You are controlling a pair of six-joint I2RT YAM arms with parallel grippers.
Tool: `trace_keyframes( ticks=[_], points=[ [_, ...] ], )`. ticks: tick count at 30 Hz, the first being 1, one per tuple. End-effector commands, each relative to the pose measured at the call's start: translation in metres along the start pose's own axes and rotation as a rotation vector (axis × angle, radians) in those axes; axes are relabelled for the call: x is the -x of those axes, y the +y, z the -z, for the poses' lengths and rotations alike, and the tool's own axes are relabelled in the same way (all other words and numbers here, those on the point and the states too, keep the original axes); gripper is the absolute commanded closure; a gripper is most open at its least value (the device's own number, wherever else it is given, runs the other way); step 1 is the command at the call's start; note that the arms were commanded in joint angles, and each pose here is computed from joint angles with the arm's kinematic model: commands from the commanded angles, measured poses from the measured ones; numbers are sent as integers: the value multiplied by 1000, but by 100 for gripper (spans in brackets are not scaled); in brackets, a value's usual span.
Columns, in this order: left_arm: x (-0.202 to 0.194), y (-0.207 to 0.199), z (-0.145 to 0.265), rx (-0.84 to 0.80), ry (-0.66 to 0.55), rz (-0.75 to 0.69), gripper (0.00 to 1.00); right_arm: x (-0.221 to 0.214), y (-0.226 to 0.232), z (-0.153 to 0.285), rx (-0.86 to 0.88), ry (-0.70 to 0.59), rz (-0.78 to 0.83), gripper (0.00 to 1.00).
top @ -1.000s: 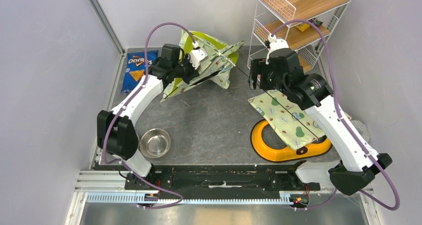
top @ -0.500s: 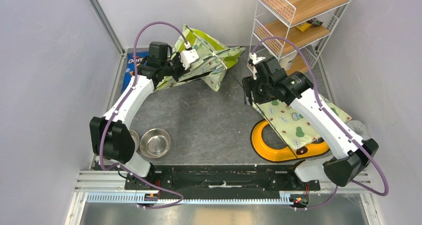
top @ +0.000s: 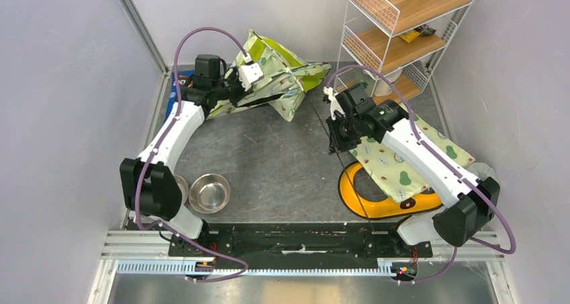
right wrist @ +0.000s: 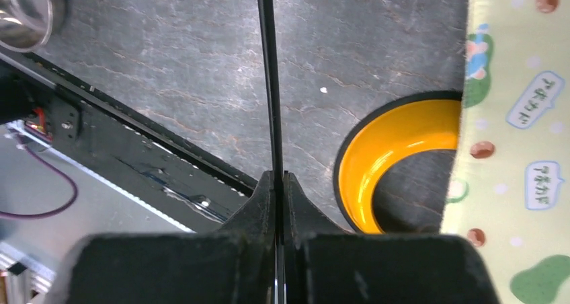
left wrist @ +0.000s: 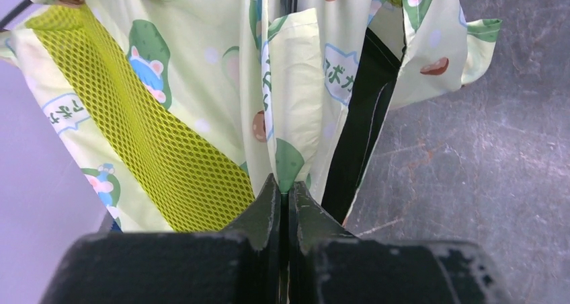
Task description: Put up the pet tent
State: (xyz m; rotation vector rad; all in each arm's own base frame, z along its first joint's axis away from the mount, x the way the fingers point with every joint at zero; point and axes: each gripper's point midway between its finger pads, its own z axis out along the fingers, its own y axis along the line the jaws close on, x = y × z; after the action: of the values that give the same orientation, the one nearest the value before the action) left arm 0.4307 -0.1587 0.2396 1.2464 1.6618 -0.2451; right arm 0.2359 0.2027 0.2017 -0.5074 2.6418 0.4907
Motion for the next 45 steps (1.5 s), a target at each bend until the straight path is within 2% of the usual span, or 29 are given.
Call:
trace_keyframes(
  ticks=[1, 6, 9, 11, 18, 24, 26, 29, 36, 41, 45],
  points=[
    [45, 31, 9, 120, -168, -6, 96, 7, 14, -6, 73, -12, -62, 100],
    [50, 38, 8, 187, -224, 72, 78, 22, 35, 8, 151, -60, -190, 100],
    [49, 36, 8, 184, -224, 105, 54, 25, 52, 25, 219, -47, -264, 100],
    [47, 35, 8, 183, -214, 120, 43, 28, 62, 37, 252, -32, -300, 100],
    [52, 38, 16, 225, -230, 162, 23, 41, 78, 53, 299, 2, -347, 100],
    [60, 75, 46, 463, -240, 337, 17, 58, 89, 43, 342, 34, -397, 100],
    [60, 88, 60, 556, -234, 416, 11, 64, 93, 39, 361, 40, -422, 100],
    [64, 87, 71, 560, -210, 457, 7, 76, 101, 36, 406, 37, -480, 100],
    [57, 69, 79, 558, -221, 586, 6, 100, 115, 29, 528, 89, -646, 100],
    [33, 52, 76, 565, -167, 731, 9, 140, 129, 47, 614, 23, -707, 100],
    [24, 39, 74, 542, -145, 786, 12, 180, 145, 63, 741, -41, -798, 100]
  ],
)
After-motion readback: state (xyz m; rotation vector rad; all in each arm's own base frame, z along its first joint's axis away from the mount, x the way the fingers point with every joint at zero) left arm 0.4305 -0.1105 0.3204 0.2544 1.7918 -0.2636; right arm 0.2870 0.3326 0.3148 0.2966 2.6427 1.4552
